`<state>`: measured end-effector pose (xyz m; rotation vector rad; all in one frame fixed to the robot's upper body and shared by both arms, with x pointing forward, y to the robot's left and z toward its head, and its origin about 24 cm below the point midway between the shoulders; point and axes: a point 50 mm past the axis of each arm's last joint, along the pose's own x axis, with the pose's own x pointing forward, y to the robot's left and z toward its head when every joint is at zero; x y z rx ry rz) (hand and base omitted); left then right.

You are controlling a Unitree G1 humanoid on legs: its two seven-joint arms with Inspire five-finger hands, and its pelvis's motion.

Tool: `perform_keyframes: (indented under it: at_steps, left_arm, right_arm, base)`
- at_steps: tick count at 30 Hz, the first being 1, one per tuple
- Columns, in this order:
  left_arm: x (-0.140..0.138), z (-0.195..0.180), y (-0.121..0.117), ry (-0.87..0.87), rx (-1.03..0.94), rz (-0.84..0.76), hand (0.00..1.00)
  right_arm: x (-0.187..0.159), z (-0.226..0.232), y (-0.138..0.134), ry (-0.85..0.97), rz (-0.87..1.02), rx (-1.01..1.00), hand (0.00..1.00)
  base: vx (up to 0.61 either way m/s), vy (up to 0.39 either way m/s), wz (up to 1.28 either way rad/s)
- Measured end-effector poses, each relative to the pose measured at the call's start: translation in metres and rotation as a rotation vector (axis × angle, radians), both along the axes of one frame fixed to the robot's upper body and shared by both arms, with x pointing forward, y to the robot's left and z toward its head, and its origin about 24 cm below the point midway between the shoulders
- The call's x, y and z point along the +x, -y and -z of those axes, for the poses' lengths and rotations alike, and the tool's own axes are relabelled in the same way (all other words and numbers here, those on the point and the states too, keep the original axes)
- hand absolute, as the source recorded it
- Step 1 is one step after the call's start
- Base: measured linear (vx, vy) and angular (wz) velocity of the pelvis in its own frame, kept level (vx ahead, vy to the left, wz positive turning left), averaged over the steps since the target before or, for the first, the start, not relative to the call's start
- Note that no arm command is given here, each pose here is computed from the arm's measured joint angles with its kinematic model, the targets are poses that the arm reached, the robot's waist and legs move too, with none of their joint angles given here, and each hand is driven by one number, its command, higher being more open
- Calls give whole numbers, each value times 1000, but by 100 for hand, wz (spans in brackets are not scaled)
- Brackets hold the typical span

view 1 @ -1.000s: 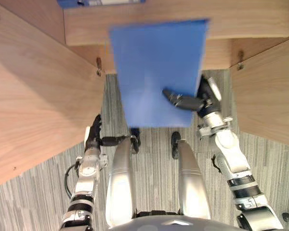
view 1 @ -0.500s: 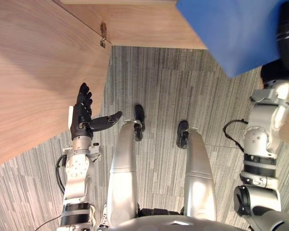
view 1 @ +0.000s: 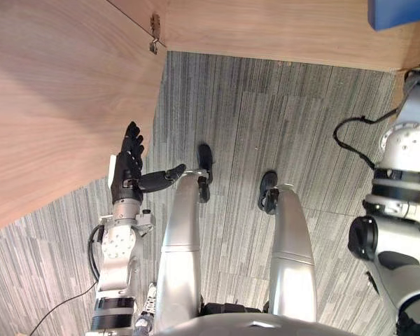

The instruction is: Walk over to the cabinet, pick up the folder, carry it to the office cabinet, place the folder inside the office cabinet, then close the office cabinet door

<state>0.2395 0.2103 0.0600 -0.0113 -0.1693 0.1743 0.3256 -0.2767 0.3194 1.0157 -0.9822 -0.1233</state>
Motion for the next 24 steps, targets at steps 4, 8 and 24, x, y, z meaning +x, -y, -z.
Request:
perform_keyframes:
  at_steps: [4, 8, 24]
  left_arm:
    - [0, 6, 4, -17, -54, 14, 100]
    - [1, 11, 9, -38, -74, 31, 100]
    - [8, 17, 22, -72, -80, 63, 100]
  right_arm:
    - [9, -16, 8, -29, -10, 44, 0]
    - [12, -29, 7, -38, -22, 41, 0]
    - [27, -70, -22, -140, -47, -144, 100]
  base:
    - [-30, 41, 3]
    - [-26, 49, 2]
    - [-16, 16, 6]
